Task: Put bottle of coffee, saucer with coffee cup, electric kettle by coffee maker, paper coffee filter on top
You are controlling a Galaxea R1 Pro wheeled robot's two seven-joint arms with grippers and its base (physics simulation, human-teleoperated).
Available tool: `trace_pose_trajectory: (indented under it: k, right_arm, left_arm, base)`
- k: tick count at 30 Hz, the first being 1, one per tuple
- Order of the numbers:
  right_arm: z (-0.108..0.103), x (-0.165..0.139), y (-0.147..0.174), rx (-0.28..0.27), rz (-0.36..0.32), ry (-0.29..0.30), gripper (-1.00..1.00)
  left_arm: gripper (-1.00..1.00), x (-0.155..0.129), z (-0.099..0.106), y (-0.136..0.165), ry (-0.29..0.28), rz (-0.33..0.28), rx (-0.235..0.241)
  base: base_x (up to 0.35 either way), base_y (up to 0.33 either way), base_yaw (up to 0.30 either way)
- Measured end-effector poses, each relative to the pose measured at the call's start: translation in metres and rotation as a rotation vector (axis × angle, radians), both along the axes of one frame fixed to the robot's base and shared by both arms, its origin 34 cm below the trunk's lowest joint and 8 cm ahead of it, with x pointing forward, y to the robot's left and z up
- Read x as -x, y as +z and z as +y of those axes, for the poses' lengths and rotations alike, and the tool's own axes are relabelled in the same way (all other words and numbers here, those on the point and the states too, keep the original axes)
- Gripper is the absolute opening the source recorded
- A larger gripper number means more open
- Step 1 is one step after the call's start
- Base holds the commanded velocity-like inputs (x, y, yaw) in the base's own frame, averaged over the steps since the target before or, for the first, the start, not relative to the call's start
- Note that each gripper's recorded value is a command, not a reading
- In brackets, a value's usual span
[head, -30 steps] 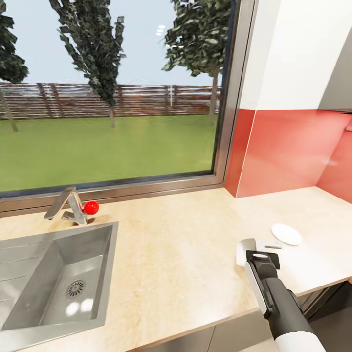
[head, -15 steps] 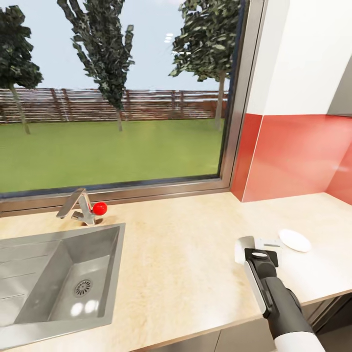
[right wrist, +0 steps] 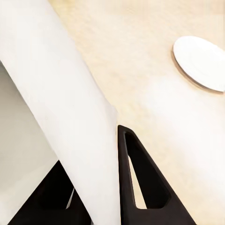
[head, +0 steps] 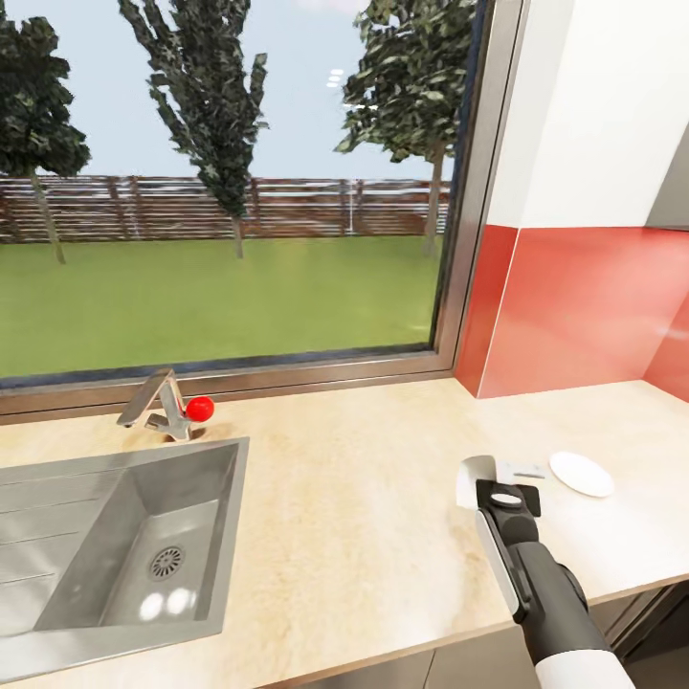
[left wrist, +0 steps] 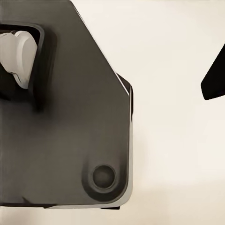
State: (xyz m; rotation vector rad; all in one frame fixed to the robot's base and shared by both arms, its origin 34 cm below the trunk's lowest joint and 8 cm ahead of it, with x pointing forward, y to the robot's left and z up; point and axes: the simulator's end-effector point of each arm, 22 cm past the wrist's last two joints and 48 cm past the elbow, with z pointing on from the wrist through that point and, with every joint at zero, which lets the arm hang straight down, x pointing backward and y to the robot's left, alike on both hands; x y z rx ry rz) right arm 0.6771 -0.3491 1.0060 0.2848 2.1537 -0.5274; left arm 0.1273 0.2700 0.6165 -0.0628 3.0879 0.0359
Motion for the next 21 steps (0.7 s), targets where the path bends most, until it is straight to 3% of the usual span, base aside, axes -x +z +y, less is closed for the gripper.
trace_pose_trajectory:
  k: [6, 14, 21]
  right_arm:
    - [0.0, -0.002, 0.008, 0.003, -0.023, -0.002, -1.0]
    - [0.001, -0.003, 0.011, -0.001, -0.032, 0.004, -1.0]
    - [0.002, -0.018, 0.036, -0.003, -0.186, 0.004, -1.0]
  left_arm:
    - [1.0, 0.0, 0.0, 0.0, 0.002, -0.002, 0.0]
    - [1.0, -0.001, 0.0, 0.0, 0.003, -0.005, 0.0]
    - [1.0, -0.002, 0.0, 0.0, 0.002, -0.007, 0.0]
  base:
    - [0.0, 0.0, 0.043]
    - [0.0, 0.0, 0.27]
    - [0.0, 0.0, 0.296]
